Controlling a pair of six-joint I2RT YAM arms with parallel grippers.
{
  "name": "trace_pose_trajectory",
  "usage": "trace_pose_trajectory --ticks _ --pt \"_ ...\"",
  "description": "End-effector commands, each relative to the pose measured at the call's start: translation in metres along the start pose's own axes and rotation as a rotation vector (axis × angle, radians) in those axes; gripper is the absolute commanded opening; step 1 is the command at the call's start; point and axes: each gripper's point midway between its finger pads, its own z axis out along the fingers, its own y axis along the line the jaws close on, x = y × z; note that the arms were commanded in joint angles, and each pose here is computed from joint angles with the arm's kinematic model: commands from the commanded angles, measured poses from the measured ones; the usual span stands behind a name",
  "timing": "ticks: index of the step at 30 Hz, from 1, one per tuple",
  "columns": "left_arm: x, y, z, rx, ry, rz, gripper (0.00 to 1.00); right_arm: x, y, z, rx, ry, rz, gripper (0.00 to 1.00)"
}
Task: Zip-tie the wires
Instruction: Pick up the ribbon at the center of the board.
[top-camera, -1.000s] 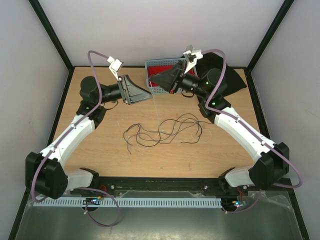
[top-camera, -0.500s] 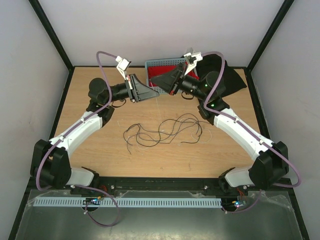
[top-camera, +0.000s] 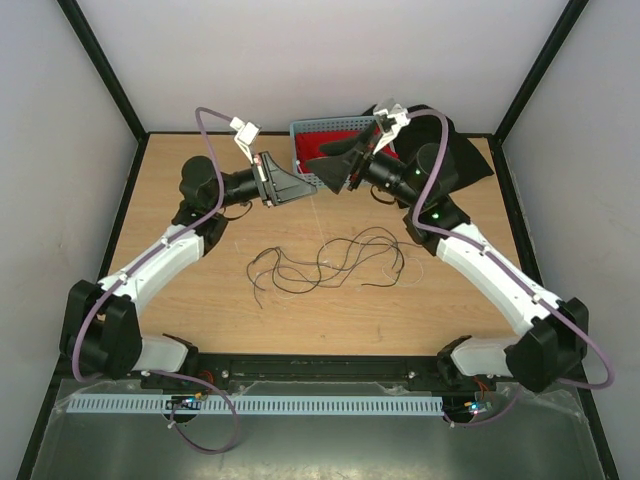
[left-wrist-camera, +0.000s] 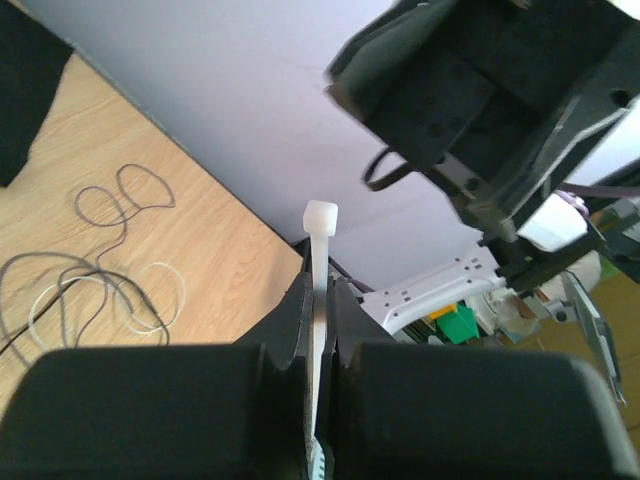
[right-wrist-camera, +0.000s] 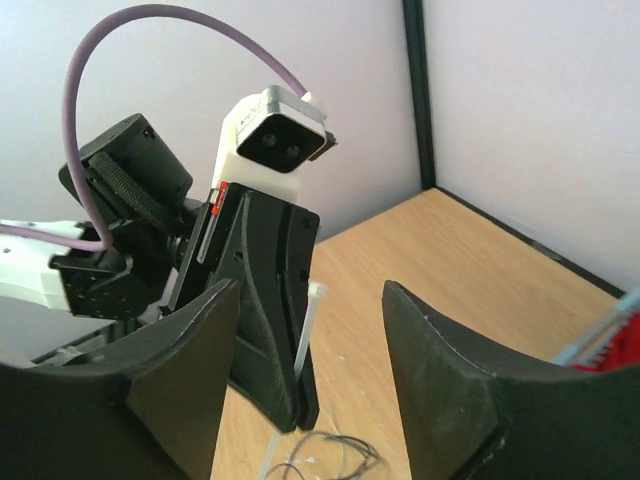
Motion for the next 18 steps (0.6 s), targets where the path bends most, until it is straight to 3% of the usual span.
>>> trace_pose_trajectory --ticks 1,10,18 --pt "-0.002 0.015 -0.008 -0.086 -0.031 0.052 0.00 -0.002 -0.009 -0.023 0.107 0.028 -0.140 0.71" --pt "-0.004 0.031 -0.011 -0.166 -0.064 0.022 0.00 0.076 0.001 -0.043 0.106 0.302 -0.193 0.72" --pt "0.004 0.032 -0.014 -0.205 -0.056 -0.018 0.00 0.119 0.000 -0.038 0.136 0.371 -0.185 0.70"
